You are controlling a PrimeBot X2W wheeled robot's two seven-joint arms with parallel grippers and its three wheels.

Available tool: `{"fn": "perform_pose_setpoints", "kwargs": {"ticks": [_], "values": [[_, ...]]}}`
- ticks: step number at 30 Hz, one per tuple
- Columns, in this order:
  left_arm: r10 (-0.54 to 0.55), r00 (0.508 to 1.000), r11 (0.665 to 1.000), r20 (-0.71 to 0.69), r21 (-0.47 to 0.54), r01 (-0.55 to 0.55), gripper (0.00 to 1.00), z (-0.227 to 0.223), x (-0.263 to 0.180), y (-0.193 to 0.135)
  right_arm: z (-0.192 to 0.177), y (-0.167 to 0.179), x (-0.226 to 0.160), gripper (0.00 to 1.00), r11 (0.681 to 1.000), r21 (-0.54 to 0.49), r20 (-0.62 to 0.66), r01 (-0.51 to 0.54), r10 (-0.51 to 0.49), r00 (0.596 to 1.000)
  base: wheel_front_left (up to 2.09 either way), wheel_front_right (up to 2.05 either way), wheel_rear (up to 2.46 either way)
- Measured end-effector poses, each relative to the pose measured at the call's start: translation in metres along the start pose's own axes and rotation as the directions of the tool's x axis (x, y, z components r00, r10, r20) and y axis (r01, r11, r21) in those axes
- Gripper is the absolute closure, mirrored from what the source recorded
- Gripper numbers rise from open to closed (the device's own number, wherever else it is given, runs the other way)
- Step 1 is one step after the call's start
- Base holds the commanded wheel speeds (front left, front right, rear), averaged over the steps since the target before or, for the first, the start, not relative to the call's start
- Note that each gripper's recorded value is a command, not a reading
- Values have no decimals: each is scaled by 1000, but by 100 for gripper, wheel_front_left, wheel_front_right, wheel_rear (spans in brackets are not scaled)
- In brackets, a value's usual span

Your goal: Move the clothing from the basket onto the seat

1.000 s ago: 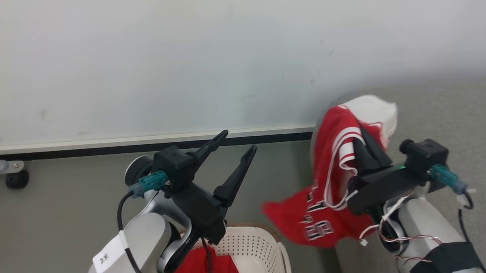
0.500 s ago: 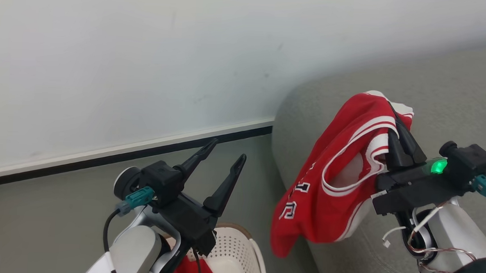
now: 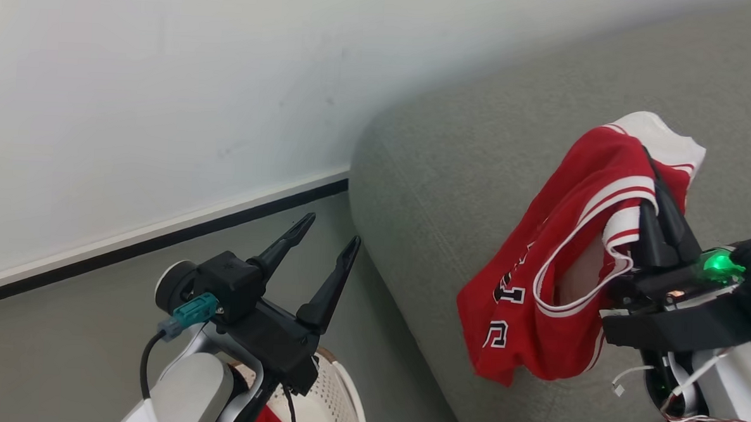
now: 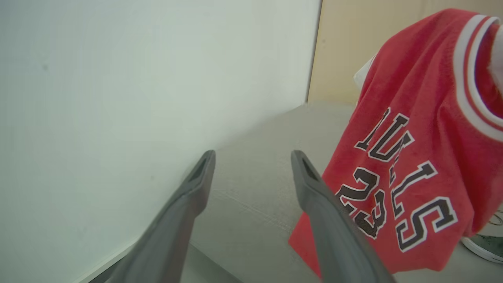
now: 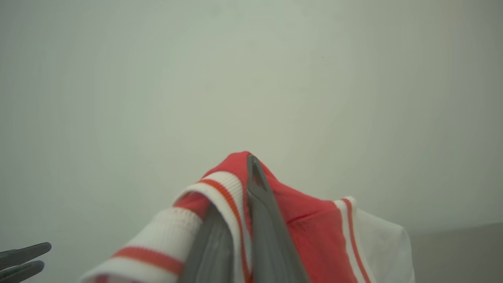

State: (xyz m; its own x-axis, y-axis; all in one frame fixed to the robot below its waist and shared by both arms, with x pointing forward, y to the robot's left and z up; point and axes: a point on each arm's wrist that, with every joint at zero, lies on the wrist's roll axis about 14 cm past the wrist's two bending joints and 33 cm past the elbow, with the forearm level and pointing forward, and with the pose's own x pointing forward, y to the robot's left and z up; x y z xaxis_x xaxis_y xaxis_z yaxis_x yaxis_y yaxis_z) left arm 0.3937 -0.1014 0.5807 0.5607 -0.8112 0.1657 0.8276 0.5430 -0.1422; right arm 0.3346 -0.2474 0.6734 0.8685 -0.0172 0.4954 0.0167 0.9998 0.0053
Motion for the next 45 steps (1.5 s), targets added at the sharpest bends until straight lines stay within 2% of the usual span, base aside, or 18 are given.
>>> {"fn": "perform_pose_setpoints", "kwargs": {"ticks": [9,15,24,29,33,37,45], "values": [[-69,997,997,-24,-38,68,0,-17,16,-13,11,-29,-16,100,994,-62,10,92,-92,996,0,0,0],[-98,994,994,-46,-60,96,0,-28,23,-16,10,-37,-14,100,990,-93,3,102,-102,995,0,0,0],[-103,993,993,-57,-71,99,0,-34,27,-4,41,-39,39,100,987,-158,111,8,9,994,0,0,0],[-96,993,992,-70,-83,90,0,-40,25,5,54,-55,64,100,979,-202,147,16,14,989,0,0,0],[-87,994,993,-67,-88,81,0,-42,25,16,64,-80,87,100,975,-215,181,61,-21,983,0,0,0],[-75,994,993,-82,-95,67,0,-50,22,28,55,-107,107,100,982,-143,173,125,-100,980,0,0,0],[-34,995,993,-93,-118,23,0,-62,20,61,0,-143,145,100,968,-175,20,180,-180,984,0,0,0]]}}
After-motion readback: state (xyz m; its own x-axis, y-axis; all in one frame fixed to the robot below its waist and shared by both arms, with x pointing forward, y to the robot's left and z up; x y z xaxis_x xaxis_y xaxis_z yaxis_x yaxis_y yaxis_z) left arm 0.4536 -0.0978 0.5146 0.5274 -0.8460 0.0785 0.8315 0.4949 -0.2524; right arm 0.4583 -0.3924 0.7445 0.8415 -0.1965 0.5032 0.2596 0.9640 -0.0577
